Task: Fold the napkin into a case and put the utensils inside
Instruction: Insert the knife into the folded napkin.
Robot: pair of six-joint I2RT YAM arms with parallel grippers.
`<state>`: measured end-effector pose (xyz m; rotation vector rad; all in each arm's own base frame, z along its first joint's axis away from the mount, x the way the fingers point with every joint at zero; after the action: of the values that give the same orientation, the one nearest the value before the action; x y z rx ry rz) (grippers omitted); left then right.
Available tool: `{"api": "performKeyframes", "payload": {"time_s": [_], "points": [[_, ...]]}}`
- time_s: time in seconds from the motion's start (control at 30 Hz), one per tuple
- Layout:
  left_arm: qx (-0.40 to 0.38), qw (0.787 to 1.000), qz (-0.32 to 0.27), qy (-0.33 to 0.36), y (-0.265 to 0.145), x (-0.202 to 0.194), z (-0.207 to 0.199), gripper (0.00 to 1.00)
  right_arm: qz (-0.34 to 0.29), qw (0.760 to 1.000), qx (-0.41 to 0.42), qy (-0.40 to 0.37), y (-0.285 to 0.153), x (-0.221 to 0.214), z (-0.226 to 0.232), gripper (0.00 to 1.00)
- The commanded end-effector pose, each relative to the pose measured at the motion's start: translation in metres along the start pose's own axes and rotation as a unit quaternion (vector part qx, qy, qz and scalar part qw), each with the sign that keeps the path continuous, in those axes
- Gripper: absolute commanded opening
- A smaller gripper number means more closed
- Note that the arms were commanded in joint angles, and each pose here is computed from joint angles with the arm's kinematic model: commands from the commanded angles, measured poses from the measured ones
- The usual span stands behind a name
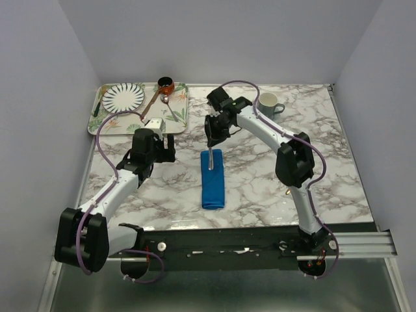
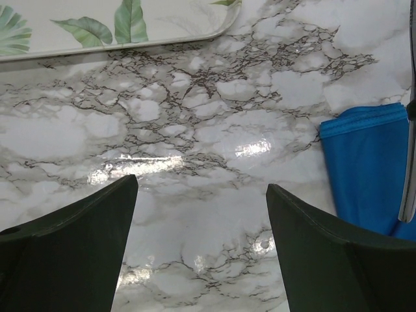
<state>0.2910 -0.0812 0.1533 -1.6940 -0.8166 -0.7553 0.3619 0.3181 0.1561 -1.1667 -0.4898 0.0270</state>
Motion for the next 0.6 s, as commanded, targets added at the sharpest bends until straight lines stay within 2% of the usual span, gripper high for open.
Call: {"api": "performKeyframes", "payload": {"time_s": [0.0, 0.57], "points": [[0.012, 0.999, -0.029, -0.007, -0.005, 0.005, 0.004, 0.93, -0.013, 1.0, -0.014, -0.022, 0.017, 0.003, -0.001, 0.01], [0.012, 0.999, -0.039, -0.013, -0.007, 0.0, 0.008, 0.93, 0.035, 0.999, -0.026, -0.028, 0.032, -0.037, 0.005, 0.01]]}}
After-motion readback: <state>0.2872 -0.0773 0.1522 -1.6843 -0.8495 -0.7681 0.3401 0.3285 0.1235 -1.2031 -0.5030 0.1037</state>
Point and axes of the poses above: each gripper's point midway between its finger pads, its own y axis out along the fingers, its own z axis along the line the jaws close on, x = y × z, the point moved 6 cm from there along -y, back along the fingers, and after that the axes turned 7 degrees about -y, right-handed, at the moved point
